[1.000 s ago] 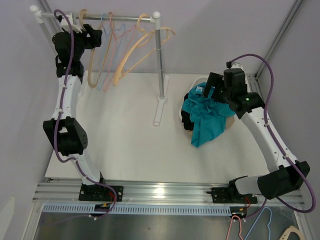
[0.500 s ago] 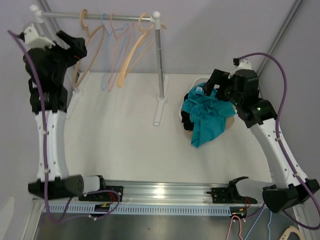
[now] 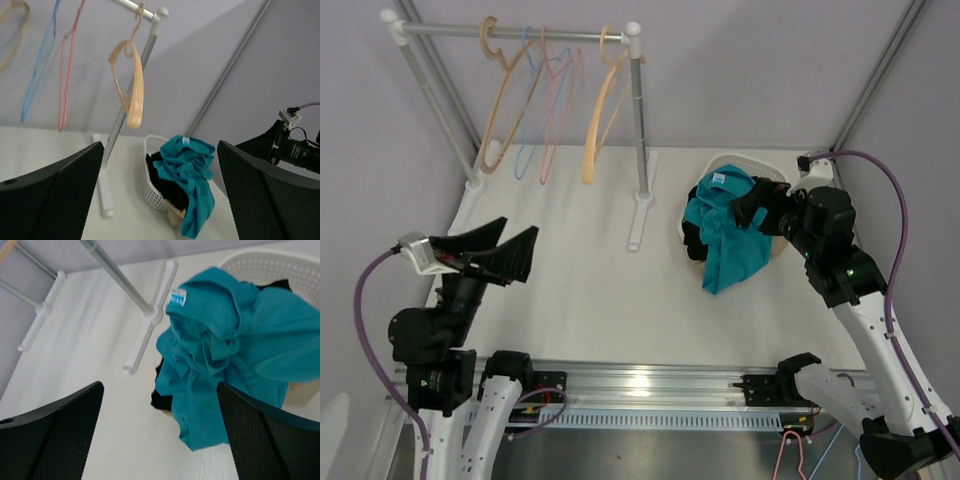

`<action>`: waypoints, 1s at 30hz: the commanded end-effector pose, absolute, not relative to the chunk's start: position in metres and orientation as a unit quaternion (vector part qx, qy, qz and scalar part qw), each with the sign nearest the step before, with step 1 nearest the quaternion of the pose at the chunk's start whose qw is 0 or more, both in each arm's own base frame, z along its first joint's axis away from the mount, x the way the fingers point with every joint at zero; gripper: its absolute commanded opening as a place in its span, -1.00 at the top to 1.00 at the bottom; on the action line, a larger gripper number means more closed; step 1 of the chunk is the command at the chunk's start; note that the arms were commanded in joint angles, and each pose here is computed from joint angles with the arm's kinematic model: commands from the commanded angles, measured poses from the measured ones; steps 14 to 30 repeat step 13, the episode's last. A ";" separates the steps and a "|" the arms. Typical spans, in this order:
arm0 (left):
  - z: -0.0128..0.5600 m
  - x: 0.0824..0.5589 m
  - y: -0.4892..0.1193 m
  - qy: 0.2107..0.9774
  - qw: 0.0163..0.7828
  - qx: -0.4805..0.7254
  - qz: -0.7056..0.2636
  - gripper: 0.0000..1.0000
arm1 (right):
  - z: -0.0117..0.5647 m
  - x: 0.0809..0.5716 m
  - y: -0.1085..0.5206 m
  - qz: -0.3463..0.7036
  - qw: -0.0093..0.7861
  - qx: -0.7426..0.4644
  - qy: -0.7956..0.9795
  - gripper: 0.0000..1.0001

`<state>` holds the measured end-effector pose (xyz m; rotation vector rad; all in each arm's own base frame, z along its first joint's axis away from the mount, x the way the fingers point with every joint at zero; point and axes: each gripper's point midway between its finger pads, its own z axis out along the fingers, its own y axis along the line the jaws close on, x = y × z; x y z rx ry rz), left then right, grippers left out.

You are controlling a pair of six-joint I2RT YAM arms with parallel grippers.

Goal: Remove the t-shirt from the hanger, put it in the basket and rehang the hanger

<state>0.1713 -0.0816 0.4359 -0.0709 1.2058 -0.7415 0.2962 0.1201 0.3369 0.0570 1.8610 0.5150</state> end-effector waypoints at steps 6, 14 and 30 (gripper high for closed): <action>0.335 0.165 -0.101 0.621 0.690 -0.011 -0.371 -0.99 | 0.317 0.262 0.123 0.248 0.589 -0.017 0.769 -0.99; 0.298 0.176 -0.101 0.647 0.673 -0.016 -0.359 -0.99 | 0.296 0.251 0.113 0.234 0.581 -0.005 0.779 -0.99; 0.298 0.176 -0.101 0.647 0.673 -0.016 -0.359 -0.99 | 0.296 0.251 0.113 0.234 0.581 -0.005 0.779 -0.99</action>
